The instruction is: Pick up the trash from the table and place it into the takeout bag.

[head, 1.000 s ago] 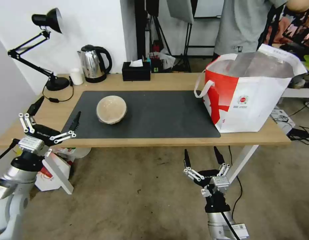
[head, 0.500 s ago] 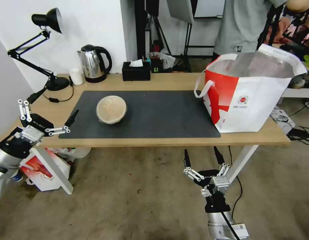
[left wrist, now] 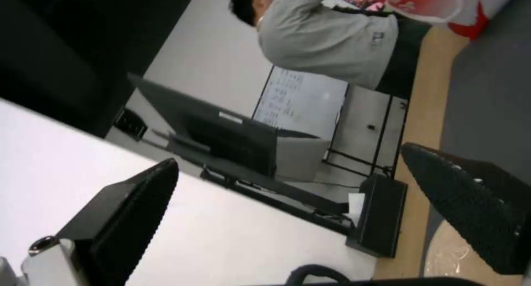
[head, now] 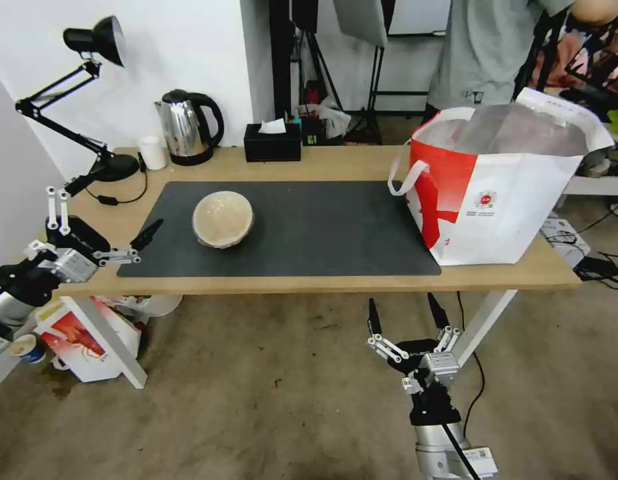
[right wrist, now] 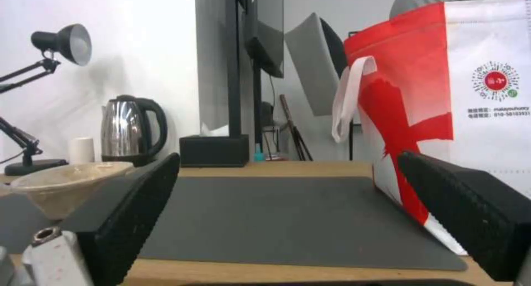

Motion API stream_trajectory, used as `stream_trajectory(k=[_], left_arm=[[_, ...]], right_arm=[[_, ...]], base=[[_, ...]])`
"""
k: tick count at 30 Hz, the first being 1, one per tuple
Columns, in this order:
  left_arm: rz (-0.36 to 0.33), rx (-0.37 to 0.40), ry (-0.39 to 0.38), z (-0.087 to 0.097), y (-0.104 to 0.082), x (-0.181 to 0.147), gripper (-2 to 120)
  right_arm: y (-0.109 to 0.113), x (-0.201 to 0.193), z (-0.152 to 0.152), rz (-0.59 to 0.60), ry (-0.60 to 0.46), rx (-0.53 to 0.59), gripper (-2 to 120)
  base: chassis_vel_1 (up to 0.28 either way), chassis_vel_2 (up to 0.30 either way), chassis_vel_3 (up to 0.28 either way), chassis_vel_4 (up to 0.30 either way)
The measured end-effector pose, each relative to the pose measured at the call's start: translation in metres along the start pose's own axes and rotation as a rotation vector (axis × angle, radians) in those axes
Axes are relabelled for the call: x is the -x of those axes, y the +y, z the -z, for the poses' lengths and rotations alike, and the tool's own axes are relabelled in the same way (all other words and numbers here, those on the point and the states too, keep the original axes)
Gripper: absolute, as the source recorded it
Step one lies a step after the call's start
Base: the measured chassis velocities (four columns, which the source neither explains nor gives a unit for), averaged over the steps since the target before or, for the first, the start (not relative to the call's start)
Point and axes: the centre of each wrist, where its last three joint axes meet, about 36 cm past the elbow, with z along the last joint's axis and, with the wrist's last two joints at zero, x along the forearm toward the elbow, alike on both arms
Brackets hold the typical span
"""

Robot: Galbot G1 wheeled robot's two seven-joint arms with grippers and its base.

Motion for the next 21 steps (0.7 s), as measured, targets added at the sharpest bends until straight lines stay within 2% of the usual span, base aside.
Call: stream_trajectory(k=[13, 17, 21], left_arm=[[-0.113, 0.114, -0.064, 0.0, 0.008, 0.009, 100], [-0.166, 0.163, -0.08, -0.001, 0.014, 0.011, 100], [-0.183, 0.182, -0.088, -0.002, 0.017, 0.014, 100]], right_arm=[[0.0, 0.0, 0.0, 0.0, 0.0, 0.0, 100], [0.0, 0.0, 0.0, 0.0, 0.0, 0.0, 100], [0.0, 0.0, 0.0, 0.0, 0.0, 0.0, 100]], base=[[0.0, 0.0, 0.0, 0.0], [0.0, 0.0, 0.0, 0.0], [0.0, 0.0, 0.0, 0.0]])
